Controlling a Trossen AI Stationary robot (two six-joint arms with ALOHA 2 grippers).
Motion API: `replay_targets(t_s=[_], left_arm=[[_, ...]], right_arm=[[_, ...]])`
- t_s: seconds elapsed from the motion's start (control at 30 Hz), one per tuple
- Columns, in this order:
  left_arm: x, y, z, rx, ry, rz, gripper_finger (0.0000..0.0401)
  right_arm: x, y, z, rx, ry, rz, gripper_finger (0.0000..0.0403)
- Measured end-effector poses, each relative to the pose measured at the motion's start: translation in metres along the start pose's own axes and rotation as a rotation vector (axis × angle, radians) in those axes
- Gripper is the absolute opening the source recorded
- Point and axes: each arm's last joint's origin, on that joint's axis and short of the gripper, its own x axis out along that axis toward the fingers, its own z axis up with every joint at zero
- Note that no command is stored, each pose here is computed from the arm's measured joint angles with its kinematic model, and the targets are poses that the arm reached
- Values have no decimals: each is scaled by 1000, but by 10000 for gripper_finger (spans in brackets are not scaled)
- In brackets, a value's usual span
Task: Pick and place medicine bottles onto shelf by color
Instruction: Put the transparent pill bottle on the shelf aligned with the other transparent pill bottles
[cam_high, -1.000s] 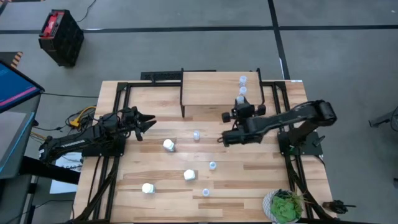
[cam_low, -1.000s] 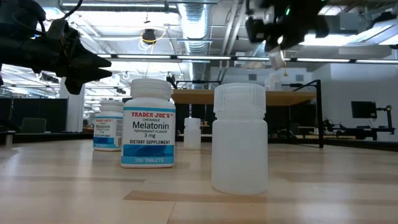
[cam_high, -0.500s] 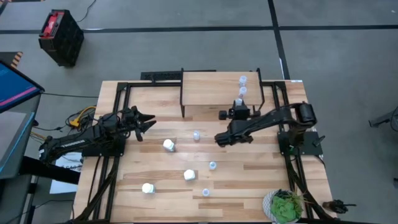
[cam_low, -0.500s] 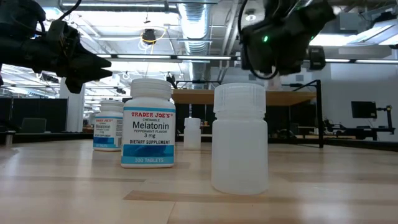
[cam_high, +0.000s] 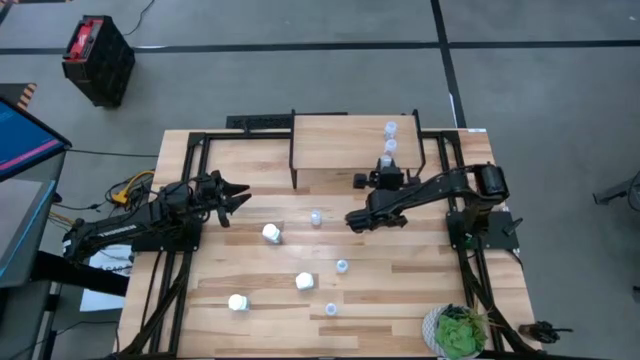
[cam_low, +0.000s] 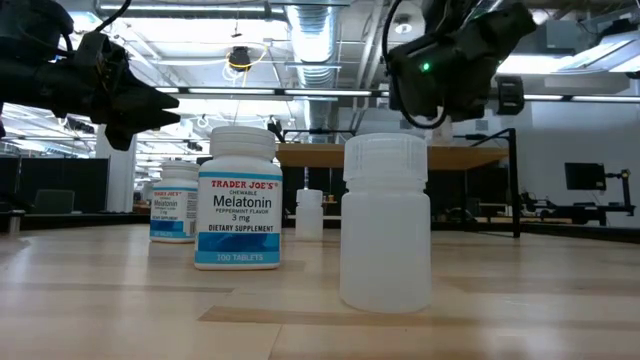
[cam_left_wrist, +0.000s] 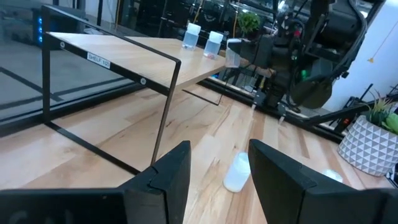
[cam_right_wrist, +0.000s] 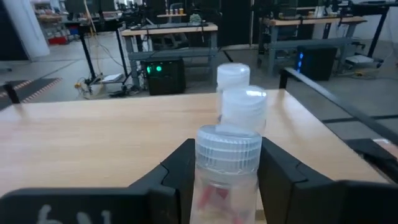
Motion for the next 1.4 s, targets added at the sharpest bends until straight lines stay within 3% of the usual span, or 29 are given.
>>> replay_targets(t_s=[1.4], left_arm=[[0, 1, 0, 1, -3, 19, 149]], right_arm=[[33, 2, 10, -103, -64, -74, 145]])
